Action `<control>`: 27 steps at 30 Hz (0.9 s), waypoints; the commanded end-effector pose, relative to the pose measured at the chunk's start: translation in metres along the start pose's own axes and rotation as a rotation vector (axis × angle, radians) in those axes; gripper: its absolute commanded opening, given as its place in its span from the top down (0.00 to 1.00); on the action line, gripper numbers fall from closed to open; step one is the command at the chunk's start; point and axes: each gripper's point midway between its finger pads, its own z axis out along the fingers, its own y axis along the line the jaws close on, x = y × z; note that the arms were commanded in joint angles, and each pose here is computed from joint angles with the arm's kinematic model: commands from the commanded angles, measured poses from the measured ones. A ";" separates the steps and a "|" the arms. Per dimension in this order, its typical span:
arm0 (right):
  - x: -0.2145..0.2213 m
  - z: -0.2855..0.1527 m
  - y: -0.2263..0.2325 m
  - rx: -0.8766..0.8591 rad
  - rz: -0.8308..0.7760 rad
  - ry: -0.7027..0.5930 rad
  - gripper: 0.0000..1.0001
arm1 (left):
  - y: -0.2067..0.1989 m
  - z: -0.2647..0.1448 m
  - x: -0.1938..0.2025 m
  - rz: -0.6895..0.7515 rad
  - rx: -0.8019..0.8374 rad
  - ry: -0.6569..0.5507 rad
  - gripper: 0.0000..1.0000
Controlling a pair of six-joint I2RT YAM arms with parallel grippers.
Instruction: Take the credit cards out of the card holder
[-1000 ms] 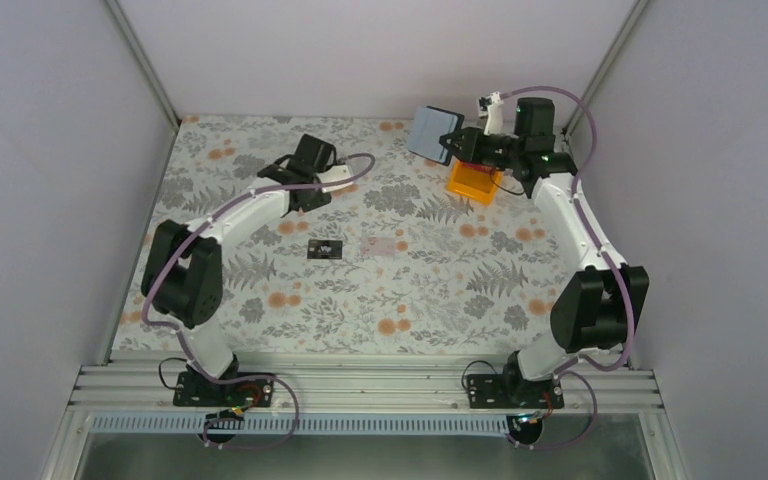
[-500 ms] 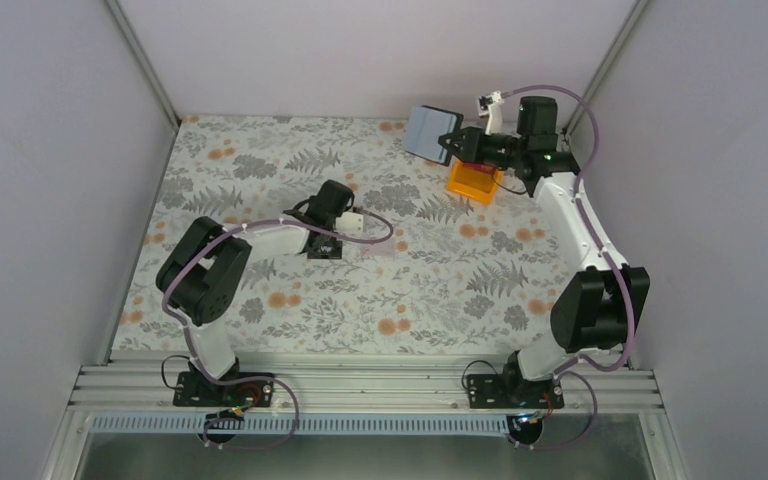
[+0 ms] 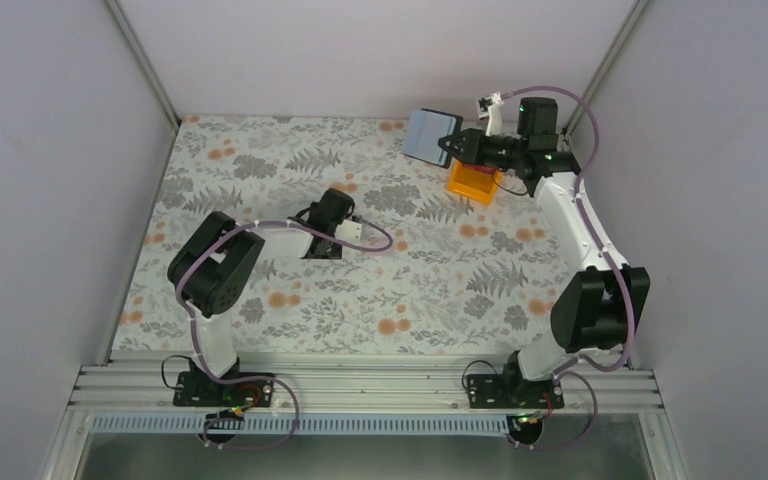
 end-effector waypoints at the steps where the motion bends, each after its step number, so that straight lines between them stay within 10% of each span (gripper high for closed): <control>1: -0.011 -0.007 0.015 -0.038 -0.050 -0.022 0.96 | -0.013 0.003 0.006 0.019 0.041 0.029 0.98; 11: -0.009 -0.006 0.016 -0.056 -0.043 -0.009 0.96 | -0.030 0.002 0.010 0.019 0.107 0.027 0.97; 20: -0.005 -0.007 0.016 -0.054 -0.040 -0.001 0.96 | -0.015 -0.013 0.008 -0.020 0.111 -0.003 0.60; 27: -0.004 -0.006 0.016 -0.060 -0.035 0.001 0.96 | 0.035 -0.059 -0.010 -0.178 0.151 -0.138 0.54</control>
